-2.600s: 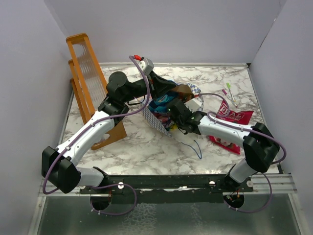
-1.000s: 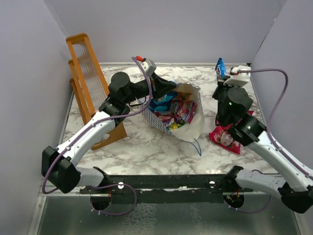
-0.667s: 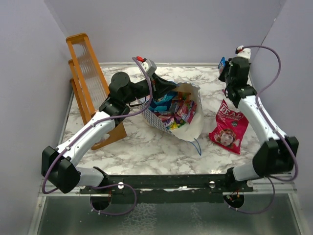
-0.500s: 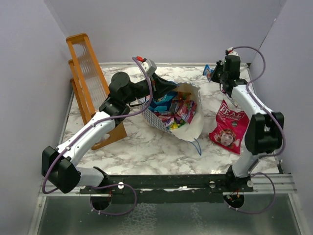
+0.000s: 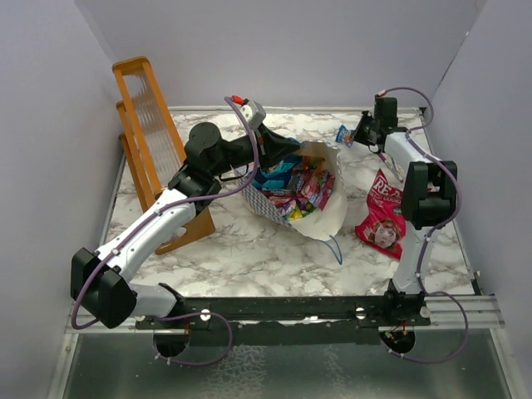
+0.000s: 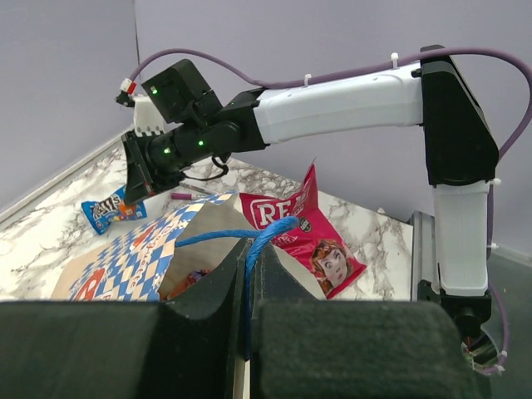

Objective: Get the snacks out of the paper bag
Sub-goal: Place the snack at the center of the board.

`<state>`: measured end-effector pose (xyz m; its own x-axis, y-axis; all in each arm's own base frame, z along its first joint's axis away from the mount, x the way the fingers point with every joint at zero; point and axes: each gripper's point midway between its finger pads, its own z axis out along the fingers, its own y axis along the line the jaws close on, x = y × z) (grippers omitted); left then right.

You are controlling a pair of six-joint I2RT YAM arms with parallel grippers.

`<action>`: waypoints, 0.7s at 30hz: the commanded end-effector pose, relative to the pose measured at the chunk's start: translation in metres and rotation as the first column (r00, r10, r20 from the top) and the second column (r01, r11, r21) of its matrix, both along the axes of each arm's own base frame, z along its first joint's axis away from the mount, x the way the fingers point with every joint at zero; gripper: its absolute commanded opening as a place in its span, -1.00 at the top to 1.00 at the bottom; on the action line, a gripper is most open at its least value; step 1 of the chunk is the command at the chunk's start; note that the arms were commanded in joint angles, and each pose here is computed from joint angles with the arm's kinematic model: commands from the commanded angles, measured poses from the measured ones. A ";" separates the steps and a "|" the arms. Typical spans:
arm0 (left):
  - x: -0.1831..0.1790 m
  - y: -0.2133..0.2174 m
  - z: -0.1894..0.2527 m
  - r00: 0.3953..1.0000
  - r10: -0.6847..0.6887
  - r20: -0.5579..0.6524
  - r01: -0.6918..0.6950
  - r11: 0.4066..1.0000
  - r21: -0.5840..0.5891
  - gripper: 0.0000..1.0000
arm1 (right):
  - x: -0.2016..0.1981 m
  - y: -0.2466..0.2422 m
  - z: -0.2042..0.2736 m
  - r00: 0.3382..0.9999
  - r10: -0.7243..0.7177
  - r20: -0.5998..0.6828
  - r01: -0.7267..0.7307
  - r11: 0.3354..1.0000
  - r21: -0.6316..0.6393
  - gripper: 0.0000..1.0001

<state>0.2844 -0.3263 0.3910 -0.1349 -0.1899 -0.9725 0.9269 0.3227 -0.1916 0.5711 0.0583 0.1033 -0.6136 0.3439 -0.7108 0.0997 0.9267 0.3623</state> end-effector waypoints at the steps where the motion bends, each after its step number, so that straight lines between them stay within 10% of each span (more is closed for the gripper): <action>1: -0.006 -0.004 0.020 0.999 -0.034 0.040 0.035 0.999 -0.042 1.00 | -0.010 -0.004 0.002 1.000 0.013 -0.006 -0.013 1.000 0.015 0.81; 6: -0.010 -0.005 0.023 0.998 -0.058 0.030 0.060 0.996 -0.060 1.00 | -0.021 -0.012 0.030 1.000 0.003 0.013 -0.003 1.000 -0.018 0.36; 21: -0.015 -0.006 0.026 0.997 -0.069 0.037 0.071 0.995 -0.073 1.00 | -0.199 0.016 0.144 0.959 0.130 0.251 -0.152 0.986 0.073 0.13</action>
<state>0.2832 -0.3300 0.3950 -0.1608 -0.2182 -0.9626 0.9289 0.2961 -0.2223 0.4241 0.0548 0.2520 -0.4477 0.3354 -0.8289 -0.0332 0.9201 0.3903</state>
